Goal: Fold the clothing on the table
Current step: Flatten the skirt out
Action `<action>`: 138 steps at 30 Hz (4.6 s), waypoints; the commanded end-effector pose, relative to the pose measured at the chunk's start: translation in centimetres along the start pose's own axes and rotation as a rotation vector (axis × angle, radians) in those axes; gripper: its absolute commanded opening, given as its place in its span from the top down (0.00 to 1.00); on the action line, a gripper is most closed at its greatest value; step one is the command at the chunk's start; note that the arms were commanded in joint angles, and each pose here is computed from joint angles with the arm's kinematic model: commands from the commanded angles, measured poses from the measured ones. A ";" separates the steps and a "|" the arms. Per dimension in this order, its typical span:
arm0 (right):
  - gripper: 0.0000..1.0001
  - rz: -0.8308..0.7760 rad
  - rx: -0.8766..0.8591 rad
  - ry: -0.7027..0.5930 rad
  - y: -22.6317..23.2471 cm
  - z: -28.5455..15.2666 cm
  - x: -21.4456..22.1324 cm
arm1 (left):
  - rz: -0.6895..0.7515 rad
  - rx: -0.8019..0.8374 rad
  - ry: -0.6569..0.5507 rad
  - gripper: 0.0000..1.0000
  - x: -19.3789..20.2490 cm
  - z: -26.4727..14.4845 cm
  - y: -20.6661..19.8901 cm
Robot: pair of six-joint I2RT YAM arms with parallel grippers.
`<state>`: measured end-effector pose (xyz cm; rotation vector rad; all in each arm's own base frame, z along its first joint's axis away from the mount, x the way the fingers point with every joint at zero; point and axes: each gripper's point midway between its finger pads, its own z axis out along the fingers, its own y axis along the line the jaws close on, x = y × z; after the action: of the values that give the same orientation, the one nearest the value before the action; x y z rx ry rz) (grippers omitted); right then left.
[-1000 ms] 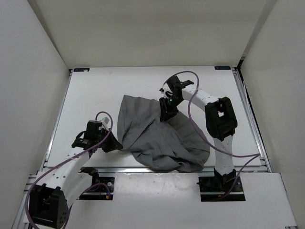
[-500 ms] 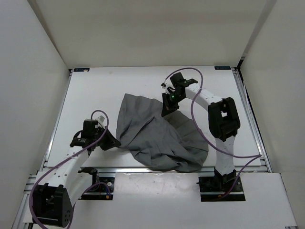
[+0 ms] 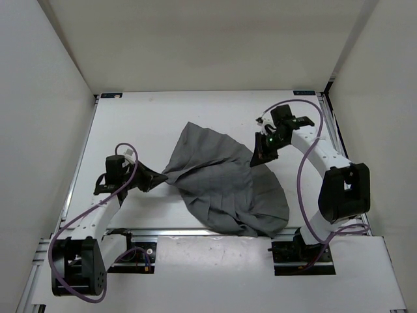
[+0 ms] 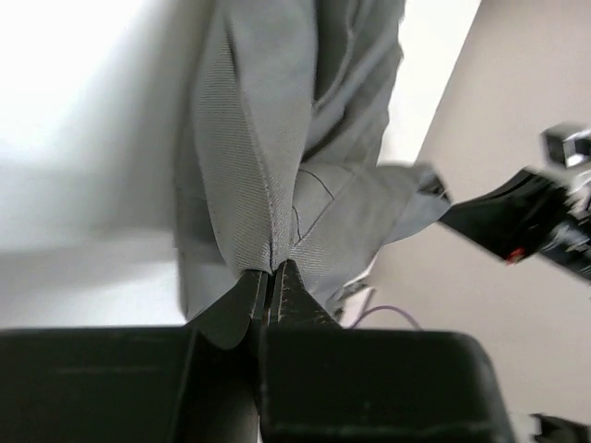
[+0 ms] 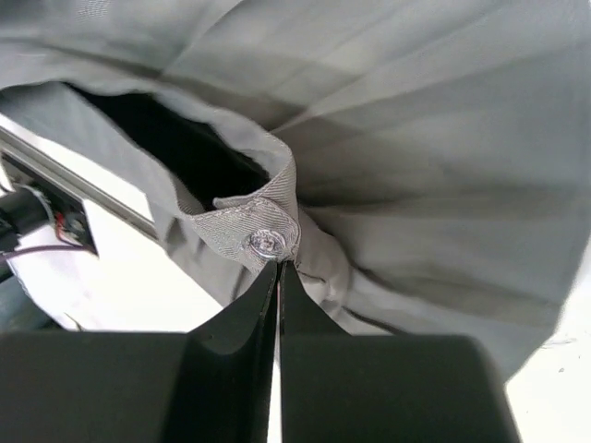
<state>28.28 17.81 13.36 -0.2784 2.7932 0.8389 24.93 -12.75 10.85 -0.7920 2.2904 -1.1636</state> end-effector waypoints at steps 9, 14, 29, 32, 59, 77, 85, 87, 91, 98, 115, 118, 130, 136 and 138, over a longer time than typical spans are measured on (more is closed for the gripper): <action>1.00 0.054 0.208 -0.074 -5.3 -2.2 -3.5 | -0.190 0.099 -0.062 1.00 -3.7 1.0 -1.4; 1.00 -0.011 0.294 -0.308 -4.5 -6.6 -15.8 | 0.019 0.398 -0.091 1.00 -10.3 1.6 -14.1; 1.00 0.019 -0.098 -0.453 -0.7 -11.9 -7.9 | 0.143 0.606 -0.082 1.00 -7.2 -3.9 -18.9; 1.00 0.094 -0.132 -0.203 -0.5 -4.4 1.3 | -0.020 0.418 0.000 0.97 -1.6 -1.9 -9.2; 0.53 -0.077 -0.241 0.176 1.9 8.9 -2.0 | -0.393 0.181 0.051 0.95 8.3 -0.8 6.7; 0.51 -0.050 -0.320 0.150 1.9 8.7 -3.6 | 0.466 -0.213 -0.270 0.97 -5.4 -3.6 -4.1; 0.49 -0.047 -0.412 0.249 4.7 12.2 -2.4 | 0.416 -0.240 -0.193 0.96 -1.6 -4.3 -0.8; 0.50 -0.054 -0.407 0.285 5.2 13.4 -1.2 | 0.397 -0.256 -0.175 0.97 -0.9 -4.5 0.4; 0.50 -0.022 -0.453 0.351 5.7 14.8 0.5 | 0.383 -0.274 -0.142 0.98 -0.2 -4.2 1.6; 0.64 0.020 -0.573 0.426 7.4 14.5 4.0 | 0.405 -0.297 -0.155 0.97 -0.8 -4.4 1.6; 0.53 -0.003 -0.591 0.495 9.5 15.2 5.3 | 0.396 -0.332 -0.123 0.97 0.4 -4.7 3.4; 0.63 -0.030 -0.579 0.517 9.9 15.4 6.4 | 0.397 -0.338 -0.125 0.97 0.3 -4.6 3.6; 1.00 -0.093 -0.160 0.330 5.3 12.8 2.6 | 0.434 -0.389 -0.091 1.00 -0.1 -4.7 3.9; 1.00 0.006 0.023 0.193 -0.1 7.1 1.3 | 0.507 -0.320 0.022 1.00 0.2 -0.7 1.8; 1.00 0.025 0.056 0.200 -1.4 6.2 2.5 | 0.567 -0.302 0.031 1.00 0.2 1.1 0.4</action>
<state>29.25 23.42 8.16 -0.4184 2.8873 0.9595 21.95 -10.64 7.47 -0.3484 2.6214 -0.5353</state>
